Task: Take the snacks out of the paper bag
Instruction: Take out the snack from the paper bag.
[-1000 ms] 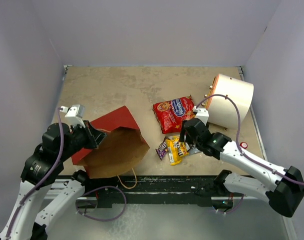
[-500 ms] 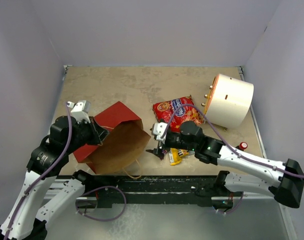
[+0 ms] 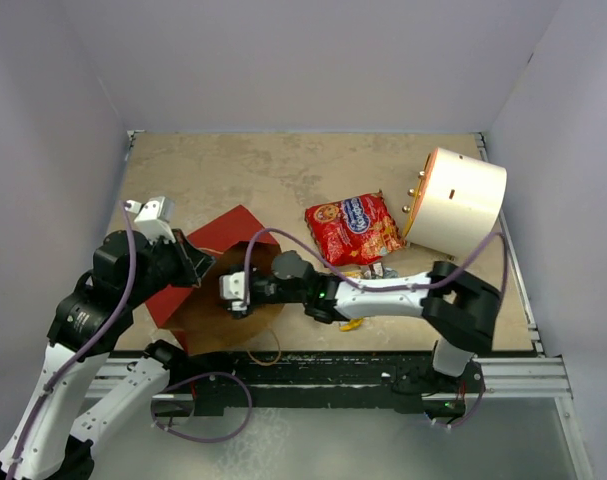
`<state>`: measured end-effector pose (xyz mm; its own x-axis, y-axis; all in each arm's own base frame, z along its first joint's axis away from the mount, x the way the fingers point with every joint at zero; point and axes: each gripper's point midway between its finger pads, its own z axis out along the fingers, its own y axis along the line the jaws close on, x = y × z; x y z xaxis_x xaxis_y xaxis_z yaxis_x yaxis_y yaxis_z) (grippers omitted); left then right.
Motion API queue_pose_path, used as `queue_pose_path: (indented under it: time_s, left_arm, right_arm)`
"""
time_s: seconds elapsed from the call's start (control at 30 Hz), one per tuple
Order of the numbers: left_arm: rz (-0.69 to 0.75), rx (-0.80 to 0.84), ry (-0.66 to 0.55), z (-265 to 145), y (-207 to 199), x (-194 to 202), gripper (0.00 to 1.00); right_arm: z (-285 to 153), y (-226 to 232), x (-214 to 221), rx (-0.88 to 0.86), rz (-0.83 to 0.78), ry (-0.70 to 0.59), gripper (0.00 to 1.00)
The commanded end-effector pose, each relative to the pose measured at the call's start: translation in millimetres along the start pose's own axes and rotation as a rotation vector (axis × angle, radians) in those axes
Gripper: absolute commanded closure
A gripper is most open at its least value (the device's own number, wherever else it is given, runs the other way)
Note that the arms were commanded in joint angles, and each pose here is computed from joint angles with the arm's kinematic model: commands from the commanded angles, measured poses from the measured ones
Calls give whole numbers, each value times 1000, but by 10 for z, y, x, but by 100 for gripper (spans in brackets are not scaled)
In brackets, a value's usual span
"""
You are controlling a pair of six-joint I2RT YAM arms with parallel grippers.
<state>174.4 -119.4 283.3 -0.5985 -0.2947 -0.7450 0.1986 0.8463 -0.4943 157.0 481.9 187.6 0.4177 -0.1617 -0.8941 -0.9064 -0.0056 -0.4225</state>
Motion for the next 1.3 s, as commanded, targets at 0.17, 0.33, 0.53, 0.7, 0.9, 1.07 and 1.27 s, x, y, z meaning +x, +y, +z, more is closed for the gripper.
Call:
queue_pose_path:
  time_s: [0.17, 0.33, 0.53, 0.7, 0.9, 1.07, 1.27]
  left_arm:
    - [-54, 28, -45, -58, -179, -251, 100]
    - [-62, 39, -66, -99, -230, -329, 100]
    - [-46, 57, -68, -106, -266, -348, 100]
    - [-13, 117, -69, -110, -388, -396, 100]
    - [38, 200, -40, -80, -552, -410, 100]
    - [87, 264, -8, -57, -676, -412, 100]
    - [123, 322, 33, -16, -776, -379, 100]
  right_arm:
    - [661, -187, -283, 80, -90, -154, 50]
    - [860, -149, -38, 96, -73, -152, 56]
    - [1004, -68, 204, 80, -84, -129, 53]
    - [1147, -106, 301, 98, -101, -126, 48]
    - [1247, -175, 437, 148, -104, -112, 39]
    - [1360, -202, 524, 157, -115, -95, 31]
    - [1498, -225, 556, 159, -115, -97, 23]
